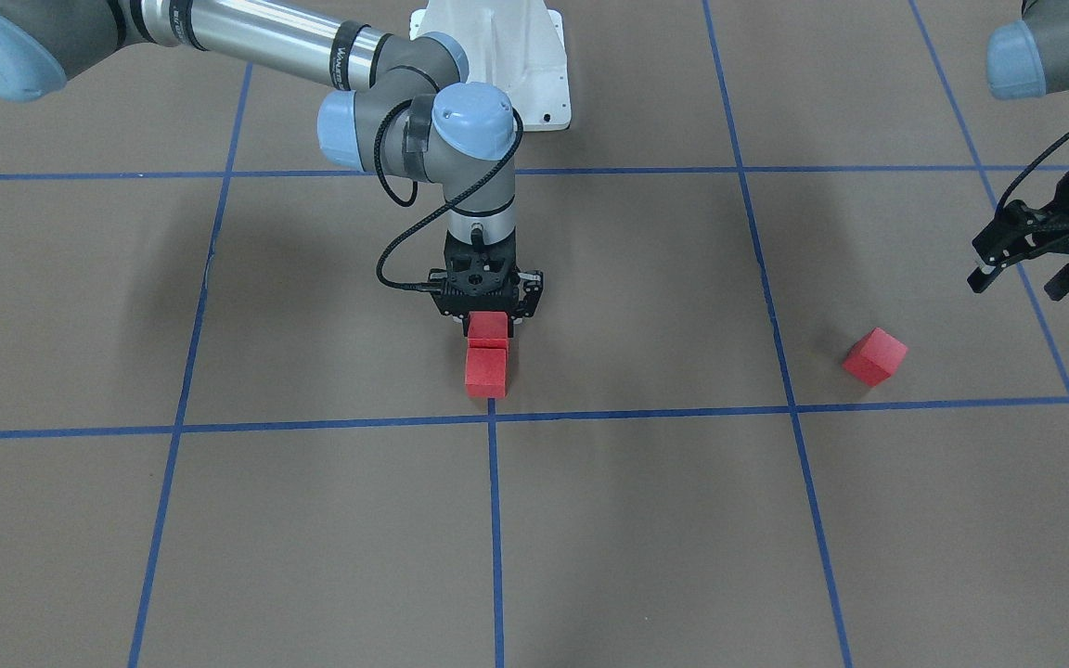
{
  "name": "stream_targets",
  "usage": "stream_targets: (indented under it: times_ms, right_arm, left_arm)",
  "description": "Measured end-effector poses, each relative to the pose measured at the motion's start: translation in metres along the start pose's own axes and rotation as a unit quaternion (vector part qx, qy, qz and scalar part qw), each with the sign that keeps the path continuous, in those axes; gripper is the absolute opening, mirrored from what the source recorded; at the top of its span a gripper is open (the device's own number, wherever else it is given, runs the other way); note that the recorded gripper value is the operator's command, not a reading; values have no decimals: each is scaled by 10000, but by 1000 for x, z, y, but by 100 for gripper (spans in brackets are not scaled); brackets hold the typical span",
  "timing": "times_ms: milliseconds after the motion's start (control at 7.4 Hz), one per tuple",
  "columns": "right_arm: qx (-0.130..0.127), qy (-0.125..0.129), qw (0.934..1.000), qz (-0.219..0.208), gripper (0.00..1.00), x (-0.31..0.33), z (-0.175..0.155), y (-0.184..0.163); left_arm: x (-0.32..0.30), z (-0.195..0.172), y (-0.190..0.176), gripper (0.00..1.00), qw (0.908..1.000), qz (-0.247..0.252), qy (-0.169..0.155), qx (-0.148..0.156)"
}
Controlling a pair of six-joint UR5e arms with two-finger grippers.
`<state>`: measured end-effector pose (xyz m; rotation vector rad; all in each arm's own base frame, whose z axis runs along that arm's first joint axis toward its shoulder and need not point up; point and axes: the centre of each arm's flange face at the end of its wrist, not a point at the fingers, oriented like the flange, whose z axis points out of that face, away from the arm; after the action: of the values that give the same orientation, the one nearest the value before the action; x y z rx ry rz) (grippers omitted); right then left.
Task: Form red blocks into L shape at center
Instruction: 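Open and withdraw the right gripper while the left gripper reaches the far cube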
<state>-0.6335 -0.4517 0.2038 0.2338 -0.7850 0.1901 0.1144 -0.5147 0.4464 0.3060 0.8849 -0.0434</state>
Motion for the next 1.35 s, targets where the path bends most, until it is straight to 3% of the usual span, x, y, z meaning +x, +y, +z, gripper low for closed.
stream_targets:
  times_ms: [270,405,811,1351]
  right_arm:
    - [14,-3,10000,9,87,2,0,-1]
    - [24,-4,10000,17,98,2,0,-3]
    - [100,-95,9999,-21,99,1,-15,-22]
    - [-60,-432,9990,88,99,22,-68,-82]
  left_arm:
    - [0,1,0,100,10000,2,1,-5]
    - [0,1,0,100,10000,1,0,-7]
    - [-3,4,0,100,10000,-84,-21,-28]
    - [8,26,8,100,9918,-1261,-169,-75]
